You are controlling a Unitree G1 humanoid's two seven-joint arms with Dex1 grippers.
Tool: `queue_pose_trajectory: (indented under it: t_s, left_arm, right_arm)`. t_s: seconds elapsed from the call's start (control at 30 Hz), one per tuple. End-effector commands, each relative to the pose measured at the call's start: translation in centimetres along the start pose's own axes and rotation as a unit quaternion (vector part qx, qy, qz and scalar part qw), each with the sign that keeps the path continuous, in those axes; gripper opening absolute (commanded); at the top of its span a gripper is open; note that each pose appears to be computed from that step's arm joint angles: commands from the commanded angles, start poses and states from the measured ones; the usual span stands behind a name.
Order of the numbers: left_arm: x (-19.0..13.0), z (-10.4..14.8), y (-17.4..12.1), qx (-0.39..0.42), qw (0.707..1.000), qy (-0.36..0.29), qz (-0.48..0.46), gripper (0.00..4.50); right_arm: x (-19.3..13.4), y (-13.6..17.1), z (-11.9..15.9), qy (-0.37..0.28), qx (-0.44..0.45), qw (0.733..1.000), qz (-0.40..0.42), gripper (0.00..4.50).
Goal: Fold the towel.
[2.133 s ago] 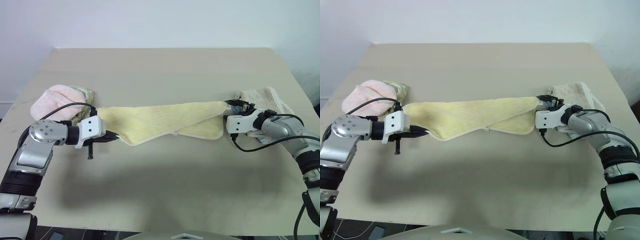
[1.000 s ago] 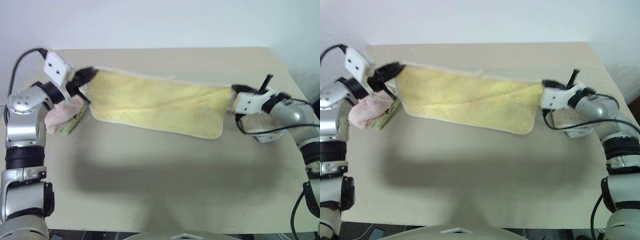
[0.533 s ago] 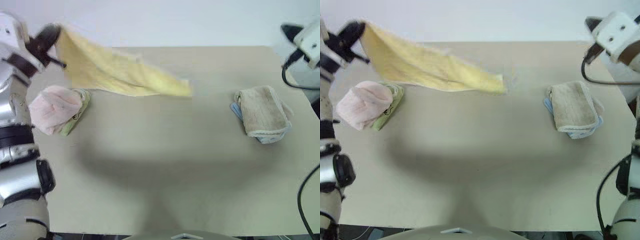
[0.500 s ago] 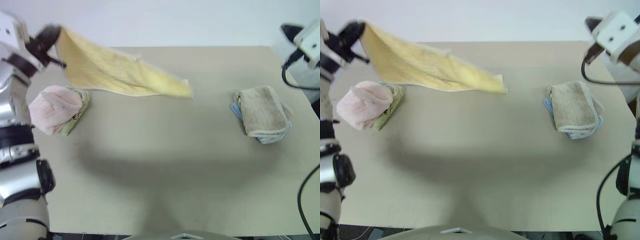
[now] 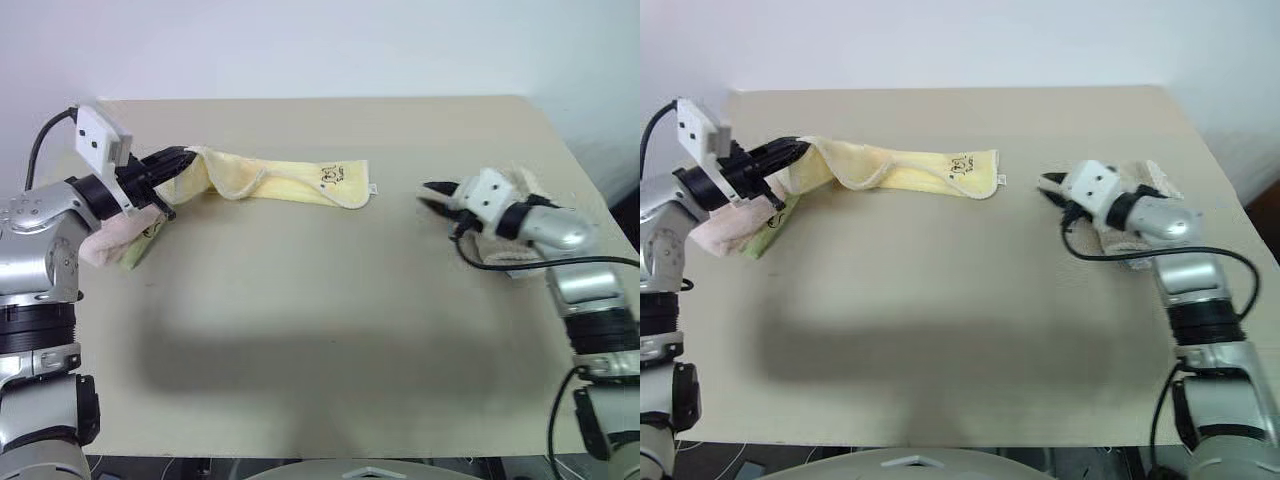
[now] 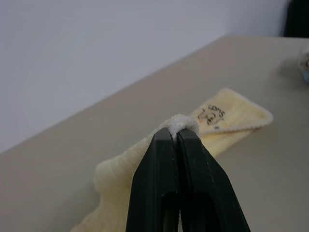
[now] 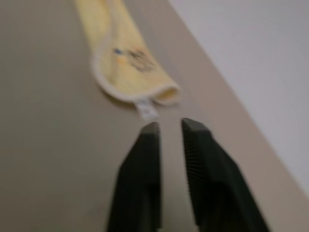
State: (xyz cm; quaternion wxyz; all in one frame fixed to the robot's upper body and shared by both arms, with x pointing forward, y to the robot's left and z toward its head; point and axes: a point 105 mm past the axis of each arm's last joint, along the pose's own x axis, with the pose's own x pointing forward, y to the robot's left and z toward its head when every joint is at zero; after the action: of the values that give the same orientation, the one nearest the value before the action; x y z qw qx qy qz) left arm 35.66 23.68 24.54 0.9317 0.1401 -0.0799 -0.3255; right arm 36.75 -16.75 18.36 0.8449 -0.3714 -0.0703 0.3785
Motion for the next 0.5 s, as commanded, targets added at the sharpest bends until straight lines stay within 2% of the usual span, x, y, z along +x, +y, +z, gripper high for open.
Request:
queue_pose_trajectory:
  t_s: [0.03,0.23,0.5]
  left_arm:
    - [0.4,1.0,-0.9,0.02,1.0,-0.009,-0.021,0.0]
    - [0.2,-0.6,-2.4,0.028,0.998,0.024,-0.054,0.0]
    - [0.3,-1.0,-3.5,0.018,0.998,0.022,-0.059,0.0]
  right_arm:
    - [1.9,0.5,1.7,-0.024,-0.051,0.998,0.022,2.24]
    - [5.4,2.2,2.2,-0.038,-0.1,0.992,0.067,4.38]
    - [9.7,1.2,1.6,-0.008,-0.193,0.981,0.028,4.48]
